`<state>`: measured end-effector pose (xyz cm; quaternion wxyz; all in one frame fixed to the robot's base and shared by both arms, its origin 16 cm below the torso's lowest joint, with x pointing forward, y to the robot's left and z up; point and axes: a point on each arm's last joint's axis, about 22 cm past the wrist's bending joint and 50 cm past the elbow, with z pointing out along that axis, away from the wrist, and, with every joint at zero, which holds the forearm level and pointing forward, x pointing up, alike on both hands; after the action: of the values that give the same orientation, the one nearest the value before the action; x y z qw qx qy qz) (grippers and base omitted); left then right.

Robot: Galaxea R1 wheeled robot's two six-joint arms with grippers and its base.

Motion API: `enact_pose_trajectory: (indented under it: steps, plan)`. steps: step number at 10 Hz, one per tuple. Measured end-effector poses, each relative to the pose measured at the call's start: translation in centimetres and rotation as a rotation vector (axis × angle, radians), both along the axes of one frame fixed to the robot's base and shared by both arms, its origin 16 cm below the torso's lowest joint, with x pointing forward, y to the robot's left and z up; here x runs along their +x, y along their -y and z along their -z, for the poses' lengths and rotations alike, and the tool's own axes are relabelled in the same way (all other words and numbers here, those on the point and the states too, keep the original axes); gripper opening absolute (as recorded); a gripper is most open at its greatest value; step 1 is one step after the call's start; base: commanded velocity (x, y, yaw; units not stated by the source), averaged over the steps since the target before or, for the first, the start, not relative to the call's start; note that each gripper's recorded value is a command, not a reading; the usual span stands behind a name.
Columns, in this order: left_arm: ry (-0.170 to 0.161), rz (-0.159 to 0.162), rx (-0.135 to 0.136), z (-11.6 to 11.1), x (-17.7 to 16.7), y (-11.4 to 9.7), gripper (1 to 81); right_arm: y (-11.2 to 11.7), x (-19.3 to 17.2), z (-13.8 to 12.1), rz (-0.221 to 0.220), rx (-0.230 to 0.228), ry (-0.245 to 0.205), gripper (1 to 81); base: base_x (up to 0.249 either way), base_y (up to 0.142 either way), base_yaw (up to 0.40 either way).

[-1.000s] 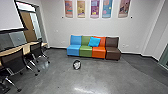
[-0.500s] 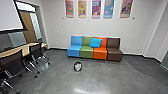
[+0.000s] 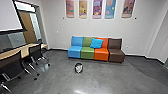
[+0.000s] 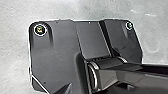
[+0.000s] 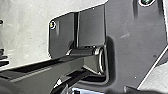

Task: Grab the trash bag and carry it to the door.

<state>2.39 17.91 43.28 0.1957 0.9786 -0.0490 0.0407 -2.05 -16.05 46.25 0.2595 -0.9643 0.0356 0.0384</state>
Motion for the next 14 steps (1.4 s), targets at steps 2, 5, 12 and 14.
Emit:
enact_pose_trajectory:
  steps: [2, 5, 12, 14]
  plan:
    - [0.003, 0.000, -0.006, 0.0, 0.2, 0.5, 81.1, 0.3, 0.1, 0.1, 0.000, -0.006, 0.002, 81.1, 0.149, 0.078, 0.000]
    - [0.000, 0.000, -0.006, -0.1, 0.0, 0.3, 81.1, 0.4, 0.2, 0.3, 0.000, -0.014, 0.003, 81.1, 0.148, 0.077, 0.000]
    - [0.005, 0.000, -0.008, -0.1, 0.3, 0.6, 81.1, 0.6, 0.5, 0.4, -0.001, -0.017, 0.005, 81.1, 0.149, 0.078, 0.000]
    - [0.005, 0.000, -0.007, -0.1, 0.3, 0.5, 81.1, 0.6, 0.5, 0.4, -0.002, -0.017, 0.005, 81.1, 0.149, 0.077, 0.000]
